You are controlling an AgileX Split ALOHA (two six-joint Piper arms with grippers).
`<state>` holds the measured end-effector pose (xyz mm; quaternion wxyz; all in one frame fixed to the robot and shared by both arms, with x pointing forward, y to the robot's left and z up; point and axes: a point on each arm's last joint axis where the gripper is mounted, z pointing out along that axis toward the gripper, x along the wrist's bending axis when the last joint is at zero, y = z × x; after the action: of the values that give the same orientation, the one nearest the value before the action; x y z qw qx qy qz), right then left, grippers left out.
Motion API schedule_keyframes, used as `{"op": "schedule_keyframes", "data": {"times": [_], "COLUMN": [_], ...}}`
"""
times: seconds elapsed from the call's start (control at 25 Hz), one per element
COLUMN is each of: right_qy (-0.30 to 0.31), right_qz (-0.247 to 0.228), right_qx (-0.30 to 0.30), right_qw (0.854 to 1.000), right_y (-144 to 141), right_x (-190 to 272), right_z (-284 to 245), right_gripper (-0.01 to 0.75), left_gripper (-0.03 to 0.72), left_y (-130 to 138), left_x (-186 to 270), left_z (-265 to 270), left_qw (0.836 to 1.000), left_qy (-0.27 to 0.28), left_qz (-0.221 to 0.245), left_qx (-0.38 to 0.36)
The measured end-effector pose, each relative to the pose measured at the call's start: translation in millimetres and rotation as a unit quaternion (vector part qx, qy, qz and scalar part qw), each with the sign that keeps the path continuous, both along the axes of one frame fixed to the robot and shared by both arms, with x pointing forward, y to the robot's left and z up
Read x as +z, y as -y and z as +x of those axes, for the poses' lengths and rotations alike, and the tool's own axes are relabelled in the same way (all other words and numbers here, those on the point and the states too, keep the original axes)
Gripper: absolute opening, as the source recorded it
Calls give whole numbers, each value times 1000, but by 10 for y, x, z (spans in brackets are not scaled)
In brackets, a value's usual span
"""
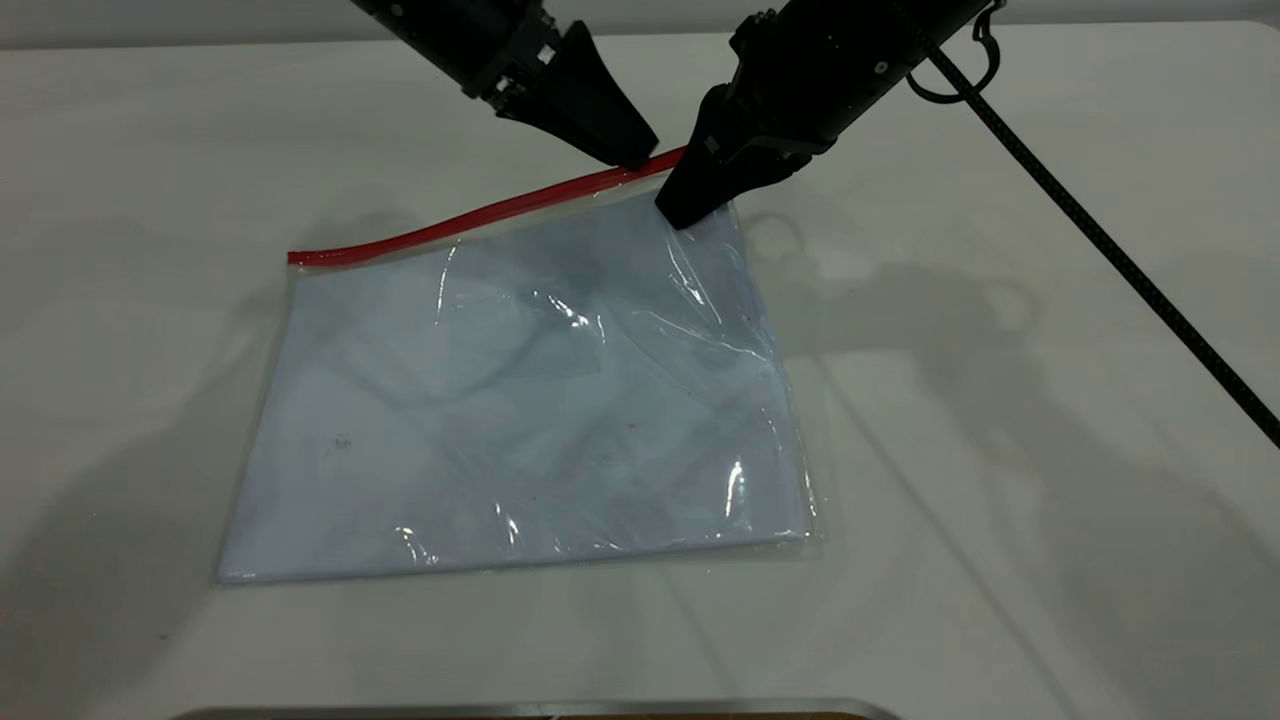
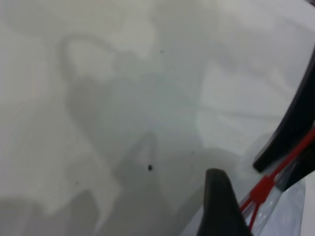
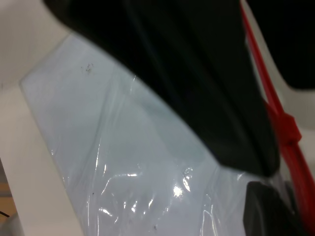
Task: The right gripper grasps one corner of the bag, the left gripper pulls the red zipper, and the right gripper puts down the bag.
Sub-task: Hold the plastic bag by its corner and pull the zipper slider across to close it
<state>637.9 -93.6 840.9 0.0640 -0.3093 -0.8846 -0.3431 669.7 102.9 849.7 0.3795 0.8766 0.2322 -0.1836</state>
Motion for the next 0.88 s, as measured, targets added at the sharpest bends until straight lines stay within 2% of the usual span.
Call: {"op": "schedule_keyframes", "data": {"times": [0.24,0.48,0.88], "right_qy": [0,-6,1], "right_qz": [2,7,17], "right_qx": [-1,0,4], "right_qw": [1000,1000,1000], "right_y": [-2,-10,-23], "right_x": [2,8,20], "right_z": [1,-8,-4], "right_gripper": [33,33,33], "left_gripper": [514,469,466], "left_y": [52,54,92], "left_x": [-8,-9,-38], "left_z": [7,25,7], "left_qw": [1000,1000,1000], "left_qy": [20,26,24], "left_qz": [2,2,0], "left_qx": [-1,8,3]}}
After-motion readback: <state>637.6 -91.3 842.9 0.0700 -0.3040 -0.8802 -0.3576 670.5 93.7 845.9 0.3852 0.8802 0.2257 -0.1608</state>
